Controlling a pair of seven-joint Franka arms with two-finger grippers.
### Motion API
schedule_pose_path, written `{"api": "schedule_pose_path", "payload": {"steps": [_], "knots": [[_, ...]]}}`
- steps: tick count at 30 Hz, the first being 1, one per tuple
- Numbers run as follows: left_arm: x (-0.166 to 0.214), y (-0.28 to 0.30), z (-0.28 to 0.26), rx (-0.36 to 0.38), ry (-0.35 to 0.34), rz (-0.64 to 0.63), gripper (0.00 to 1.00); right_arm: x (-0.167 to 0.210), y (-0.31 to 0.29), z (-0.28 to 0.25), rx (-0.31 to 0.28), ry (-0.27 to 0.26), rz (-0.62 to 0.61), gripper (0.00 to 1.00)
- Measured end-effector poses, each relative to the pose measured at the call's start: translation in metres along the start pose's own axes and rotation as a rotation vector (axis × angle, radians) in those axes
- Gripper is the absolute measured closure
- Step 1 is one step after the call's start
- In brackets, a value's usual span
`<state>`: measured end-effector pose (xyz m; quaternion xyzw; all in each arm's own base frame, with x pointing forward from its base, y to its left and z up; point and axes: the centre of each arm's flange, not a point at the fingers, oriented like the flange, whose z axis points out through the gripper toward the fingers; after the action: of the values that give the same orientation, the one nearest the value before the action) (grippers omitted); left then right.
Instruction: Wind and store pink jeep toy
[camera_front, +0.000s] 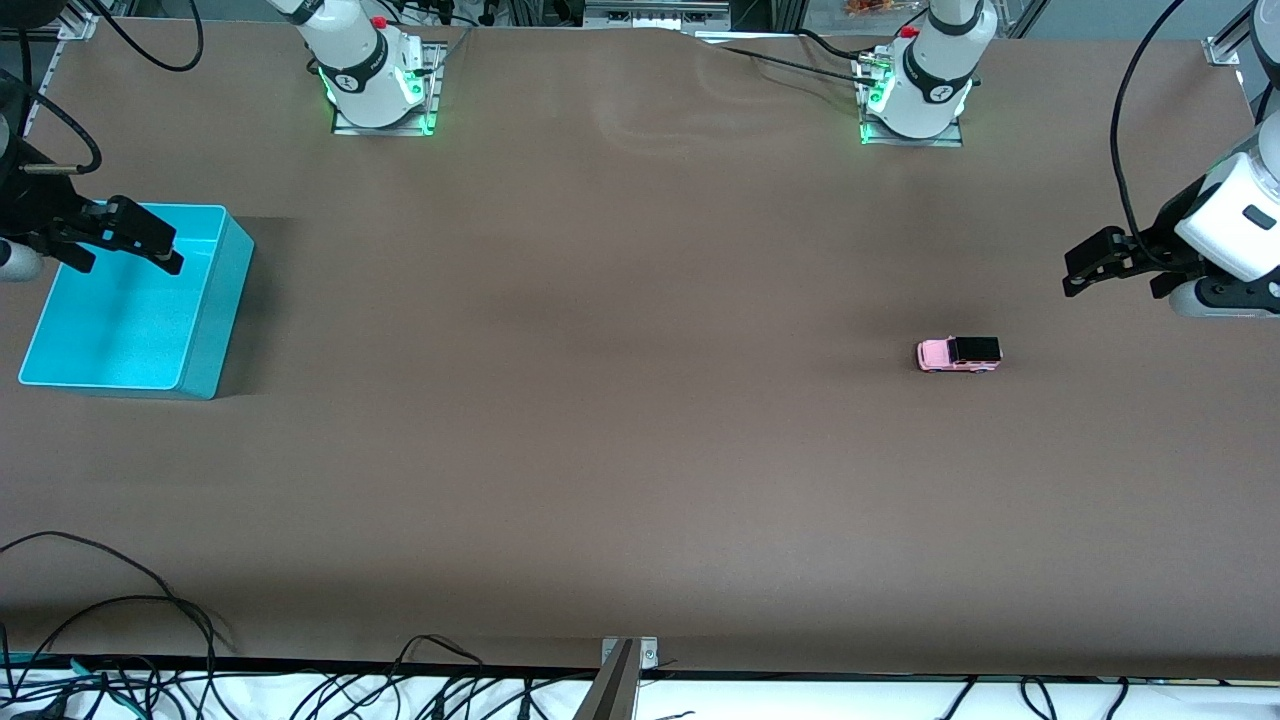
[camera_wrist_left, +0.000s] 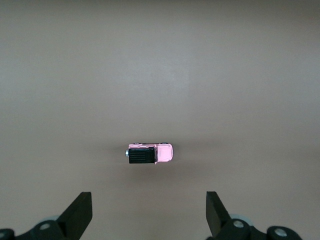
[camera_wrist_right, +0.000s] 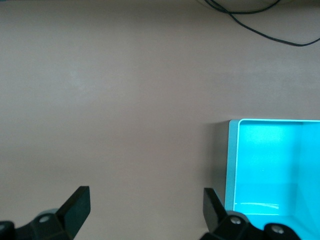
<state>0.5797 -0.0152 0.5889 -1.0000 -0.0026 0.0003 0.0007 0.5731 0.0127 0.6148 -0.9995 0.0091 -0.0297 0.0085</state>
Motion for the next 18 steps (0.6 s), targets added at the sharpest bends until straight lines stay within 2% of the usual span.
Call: {"api": "schedule_pose_path", "payload": {"steps": [18], "knots": [[-0.0016,-0.0031,-0.0008,0.000,-0.013,-0.005,0.00,0.0000,0.0007,0.0000,0.000,0.000,0.001,0.00]]}}
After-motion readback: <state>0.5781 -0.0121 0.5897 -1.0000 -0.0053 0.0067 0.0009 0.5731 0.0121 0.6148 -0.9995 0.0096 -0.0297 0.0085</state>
